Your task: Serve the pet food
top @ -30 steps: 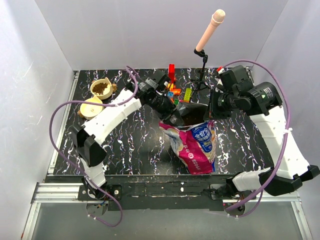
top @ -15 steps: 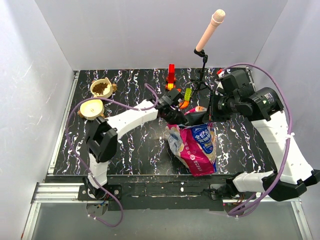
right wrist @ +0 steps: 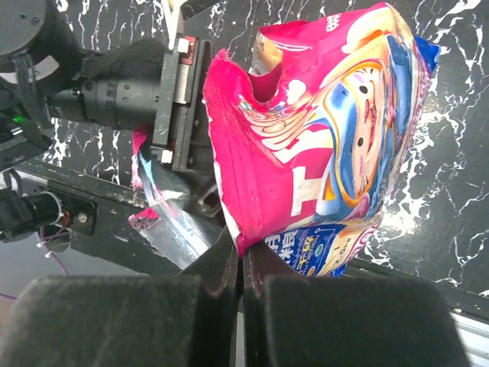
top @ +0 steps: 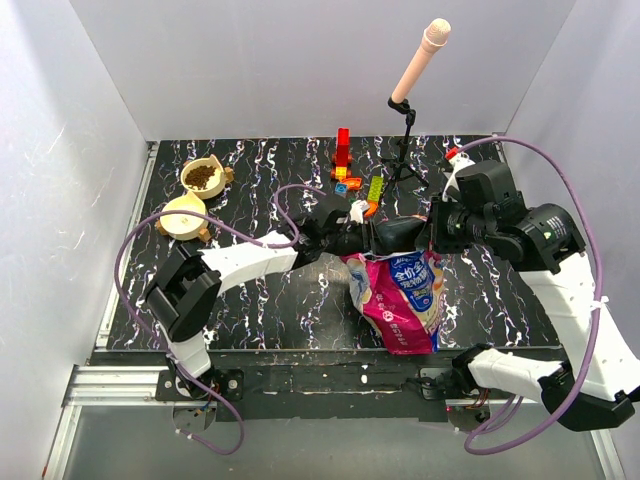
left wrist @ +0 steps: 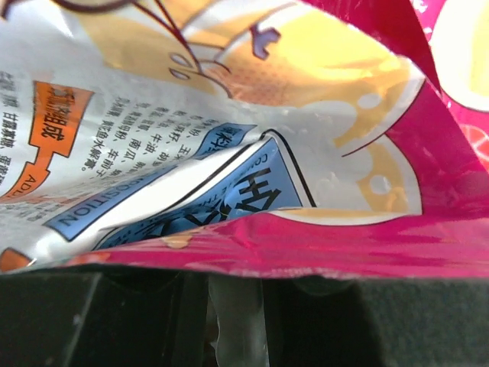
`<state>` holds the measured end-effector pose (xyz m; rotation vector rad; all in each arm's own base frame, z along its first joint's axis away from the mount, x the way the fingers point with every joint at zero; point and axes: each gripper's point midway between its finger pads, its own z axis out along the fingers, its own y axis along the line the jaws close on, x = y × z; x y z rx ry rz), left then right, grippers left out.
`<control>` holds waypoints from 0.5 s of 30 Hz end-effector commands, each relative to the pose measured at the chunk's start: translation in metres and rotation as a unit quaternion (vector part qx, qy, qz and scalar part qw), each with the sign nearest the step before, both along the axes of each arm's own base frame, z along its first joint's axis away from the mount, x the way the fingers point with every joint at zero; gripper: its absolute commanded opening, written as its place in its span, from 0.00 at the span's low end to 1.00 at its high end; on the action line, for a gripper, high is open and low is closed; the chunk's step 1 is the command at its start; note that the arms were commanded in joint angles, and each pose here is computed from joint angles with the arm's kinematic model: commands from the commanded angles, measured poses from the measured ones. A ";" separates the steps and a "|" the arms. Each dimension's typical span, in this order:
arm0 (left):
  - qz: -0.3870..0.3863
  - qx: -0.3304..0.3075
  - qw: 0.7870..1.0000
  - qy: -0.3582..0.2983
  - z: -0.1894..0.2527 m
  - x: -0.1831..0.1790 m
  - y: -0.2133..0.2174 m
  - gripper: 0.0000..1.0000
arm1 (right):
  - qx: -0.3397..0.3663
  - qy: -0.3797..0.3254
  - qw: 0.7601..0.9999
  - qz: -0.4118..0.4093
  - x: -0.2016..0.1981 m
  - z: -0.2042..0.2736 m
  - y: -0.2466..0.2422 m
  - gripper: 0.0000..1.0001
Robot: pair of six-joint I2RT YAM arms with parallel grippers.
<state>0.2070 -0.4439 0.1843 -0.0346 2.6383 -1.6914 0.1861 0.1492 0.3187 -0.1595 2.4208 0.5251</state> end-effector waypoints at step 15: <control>-0.057 -0.108 0.988 -0.096 0.109 -0.047 0.087 0.00 | -0.013 -0.190 0.979 -0.070 0.044 0.070 -0.032 0.01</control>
